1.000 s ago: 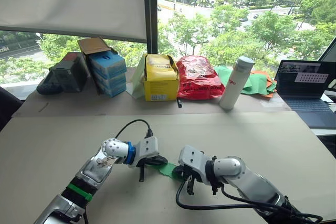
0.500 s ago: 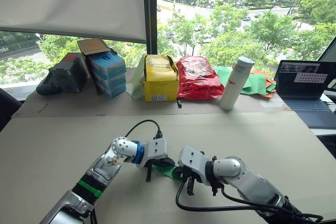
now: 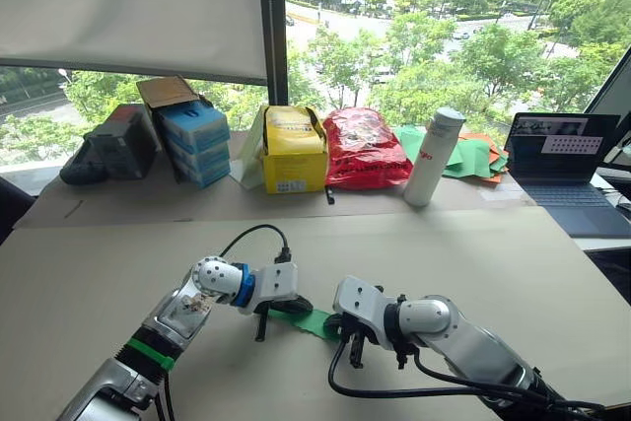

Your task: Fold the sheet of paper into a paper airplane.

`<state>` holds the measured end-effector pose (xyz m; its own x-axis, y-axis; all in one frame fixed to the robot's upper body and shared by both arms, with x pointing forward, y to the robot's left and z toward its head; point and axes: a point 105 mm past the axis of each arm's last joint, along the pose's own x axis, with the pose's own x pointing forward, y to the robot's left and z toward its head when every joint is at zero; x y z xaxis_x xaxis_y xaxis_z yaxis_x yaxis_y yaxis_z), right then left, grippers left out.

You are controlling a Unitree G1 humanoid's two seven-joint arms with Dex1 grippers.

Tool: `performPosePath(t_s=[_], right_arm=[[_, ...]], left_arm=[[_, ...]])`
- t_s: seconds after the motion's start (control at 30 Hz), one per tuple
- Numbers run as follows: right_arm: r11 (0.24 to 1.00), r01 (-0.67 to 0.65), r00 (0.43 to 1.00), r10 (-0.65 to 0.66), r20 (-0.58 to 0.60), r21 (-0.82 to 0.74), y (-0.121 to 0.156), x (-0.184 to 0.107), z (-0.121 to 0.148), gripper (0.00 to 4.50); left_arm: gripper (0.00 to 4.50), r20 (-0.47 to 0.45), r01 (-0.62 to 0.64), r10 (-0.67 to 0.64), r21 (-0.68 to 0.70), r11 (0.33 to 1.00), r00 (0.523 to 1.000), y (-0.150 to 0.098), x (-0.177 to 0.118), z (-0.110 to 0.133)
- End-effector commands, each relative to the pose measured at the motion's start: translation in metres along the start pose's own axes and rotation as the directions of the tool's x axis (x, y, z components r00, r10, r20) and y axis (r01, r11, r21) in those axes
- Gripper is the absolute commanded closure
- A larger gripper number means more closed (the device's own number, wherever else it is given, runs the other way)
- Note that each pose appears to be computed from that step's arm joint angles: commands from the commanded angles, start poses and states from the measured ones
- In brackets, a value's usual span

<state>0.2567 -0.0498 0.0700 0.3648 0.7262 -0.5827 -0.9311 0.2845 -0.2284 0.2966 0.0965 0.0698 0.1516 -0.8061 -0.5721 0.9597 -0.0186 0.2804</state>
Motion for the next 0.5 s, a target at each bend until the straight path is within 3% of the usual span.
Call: performPosePath(t_s=[0.03, 0.23, 0.5], right_arm=[[0.997, -0.009, 0.991, 0.018, -0.131, 0.072, 0.004, 0.002, -0.033, 4.45], [0.998, -0.016, 0.992, 0.024, -0.126, 0.065, 0.004, 0.003, -0.032, 4.45], [0.998, -0.021, 0.992, 0.027, -0.120, 0.053, 0.002, 0.005, -0.029, 4.45]], left_arm=[[4.50, -0.173, -0.004, -0.019, -0.131, 0.991, 0.985, -0.014, -0.017, -0.053], [4.50, -0.239, -0.055, 0.019, -0.147, 0.988, 0.971, -0.013, -0.038, -0.072], [4.50, -0.229, -0.099, 0.061, -0.155, 0.983, 0.971, -0.012, -0.045, -0.071]])
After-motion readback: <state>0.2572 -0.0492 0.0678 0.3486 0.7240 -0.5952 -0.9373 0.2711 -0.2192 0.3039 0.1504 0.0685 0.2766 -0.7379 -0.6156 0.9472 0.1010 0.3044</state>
